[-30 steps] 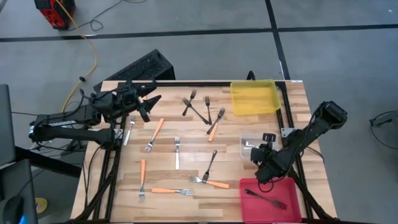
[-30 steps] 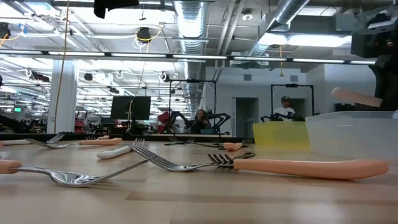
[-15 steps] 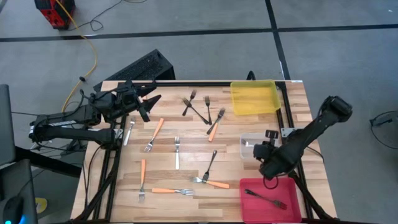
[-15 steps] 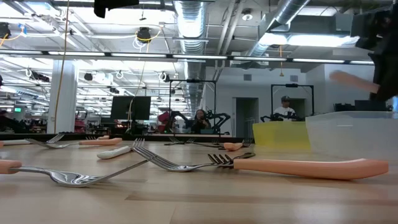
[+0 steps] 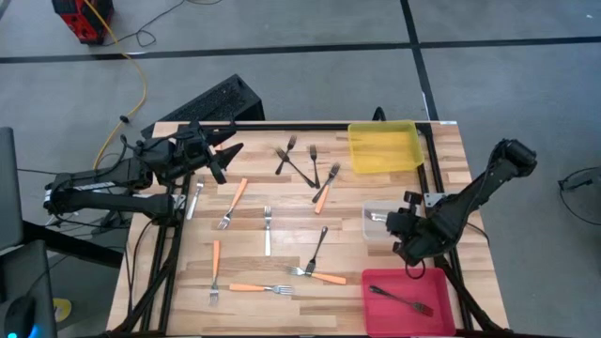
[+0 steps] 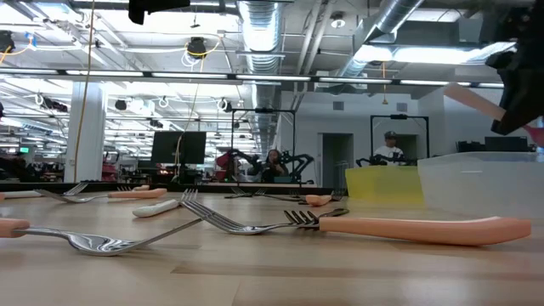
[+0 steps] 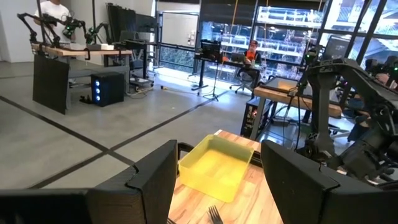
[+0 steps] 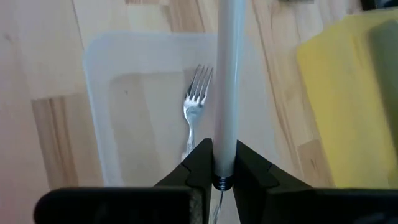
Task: Sort silverware by color (type)
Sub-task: Put the white fork into the transparent bin
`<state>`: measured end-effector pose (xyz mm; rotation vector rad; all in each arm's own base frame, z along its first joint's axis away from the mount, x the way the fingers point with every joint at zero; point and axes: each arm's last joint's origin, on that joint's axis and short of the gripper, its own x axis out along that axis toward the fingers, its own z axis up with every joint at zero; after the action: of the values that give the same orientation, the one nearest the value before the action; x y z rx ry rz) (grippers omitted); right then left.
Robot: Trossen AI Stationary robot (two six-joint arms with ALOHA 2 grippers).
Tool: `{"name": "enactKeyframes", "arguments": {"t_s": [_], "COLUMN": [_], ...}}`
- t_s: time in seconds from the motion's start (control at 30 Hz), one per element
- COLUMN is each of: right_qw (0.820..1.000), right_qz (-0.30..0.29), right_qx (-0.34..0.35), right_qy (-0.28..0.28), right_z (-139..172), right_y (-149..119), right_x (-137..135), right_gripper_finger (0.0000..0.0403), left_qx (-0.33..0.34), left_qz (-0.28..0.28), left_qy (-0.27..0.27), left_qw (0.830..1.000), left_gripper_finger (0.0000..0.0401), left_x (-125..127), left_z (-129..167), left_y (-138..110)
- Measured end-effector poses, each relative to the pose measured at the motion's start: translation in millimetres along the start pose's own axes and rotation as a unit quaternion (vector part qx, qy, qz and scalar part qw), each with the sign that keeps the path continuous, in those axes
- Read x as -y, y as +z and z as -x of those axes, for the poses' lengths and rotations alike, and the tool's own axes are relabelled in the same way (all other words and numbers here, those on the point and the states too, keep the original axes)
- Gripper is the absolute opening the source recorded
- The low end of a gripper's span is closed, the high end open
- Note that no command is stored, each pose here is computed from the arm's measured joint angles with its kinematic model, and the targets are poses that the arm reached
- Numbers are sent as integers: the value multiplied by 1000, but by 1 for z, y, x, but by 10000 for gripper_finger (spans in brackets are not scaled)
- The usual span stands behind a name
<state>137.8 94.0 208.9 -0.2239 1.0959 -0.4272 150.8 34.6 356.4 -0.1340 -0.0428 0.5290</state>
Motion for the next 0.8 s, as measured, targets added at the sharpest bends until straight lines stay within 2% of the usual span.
{"name": "enactKeyframes", "arguments": {"t_s": [0.47, 0.8], "right_qw": [999, 998], "right_qz": [-30, -25], "right_qx": [17, 1], "right_qy": [39, 49], "right_z": [-12, -18], "right_y": [-17, -23], "right_x": [5, 3], "right_gripper_finger": [73, 74], "left_qx": [5, 6], "left_qz": [1, 1], "left_qy": [-1, 2], "left_qw": [1000, 1000], "left_gripper_finger": [214, 214], "left_x": [0, 0], "left_z": [0, 0], "left_y": [1, 1]}}
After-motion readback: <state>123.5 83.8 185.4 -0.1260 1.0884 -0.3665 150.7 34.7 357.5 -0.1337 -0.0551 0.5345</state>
